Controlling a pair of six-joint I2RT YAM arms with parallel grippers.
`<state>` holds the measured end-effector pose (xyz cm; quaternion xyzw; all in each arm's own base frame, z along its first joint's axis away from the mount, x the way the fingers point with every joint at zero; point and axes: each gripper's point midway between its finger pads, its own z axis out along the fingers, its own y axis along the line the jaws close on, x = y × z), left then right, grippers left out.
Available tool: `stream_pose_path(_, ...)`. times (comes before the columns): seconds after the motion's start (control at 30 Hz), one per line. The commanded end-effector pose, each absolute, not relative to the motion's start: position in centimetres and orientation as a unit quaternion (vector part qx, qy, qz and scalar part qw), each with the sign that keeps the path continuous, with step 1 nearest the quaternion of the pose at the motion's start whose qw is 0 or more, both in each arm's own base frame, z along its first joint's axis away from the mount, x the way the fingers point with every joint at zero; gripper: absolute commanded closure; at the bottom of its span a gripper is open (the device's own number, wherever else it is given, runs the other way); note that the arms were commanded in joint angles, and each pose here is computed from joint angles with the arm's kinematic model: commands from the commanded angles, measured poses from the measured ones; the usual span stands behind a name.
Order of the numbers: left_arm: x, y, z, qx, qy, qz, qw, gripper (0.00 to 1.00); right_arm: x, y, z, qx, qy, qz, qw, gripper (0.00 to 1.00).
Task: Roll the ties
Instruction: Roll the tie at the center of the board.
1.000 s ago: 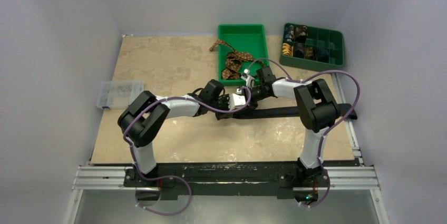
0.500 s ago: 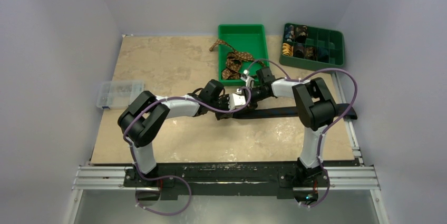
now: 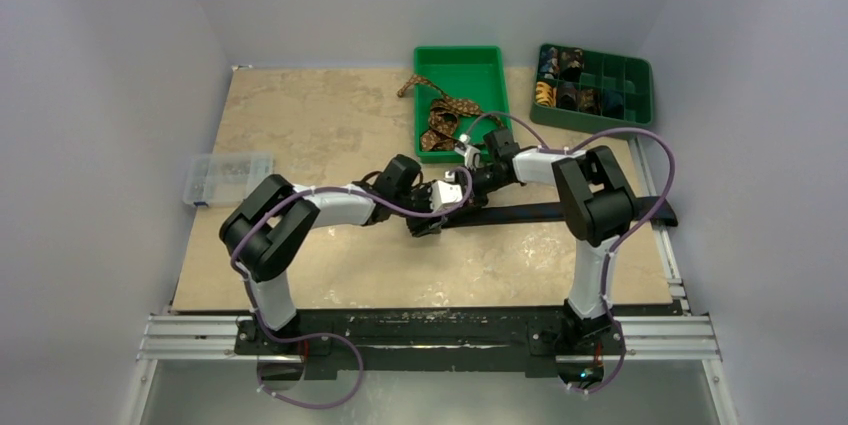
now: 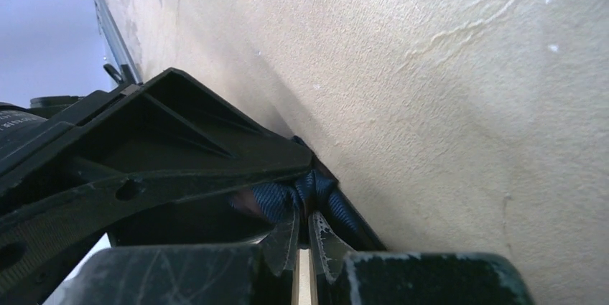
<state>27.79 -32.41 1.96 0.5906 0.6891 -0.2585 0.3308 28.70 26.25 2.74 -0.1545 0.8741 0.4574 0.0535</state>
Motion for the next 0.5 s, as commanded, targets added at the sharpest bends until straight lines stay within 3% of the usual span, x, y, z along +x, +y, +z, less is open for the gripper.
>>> stream_pose_path(0.0, 26.6, -31.1, 2.2, 0.563, 0.700, -0.288, 0.332, 0.46, 29.4, 25.2, 0.8, -0.177, 0.894, 0.409, 0.055, 1.00)
stream_pose_path(0.47, 27.6, -31.1, 3.5, 0.524, 0.698, -0.301, 0.384, 0.38, 29.8, 24.4, 0.4, -0.198, 0.901, 0.380, 0.070, 1.00)
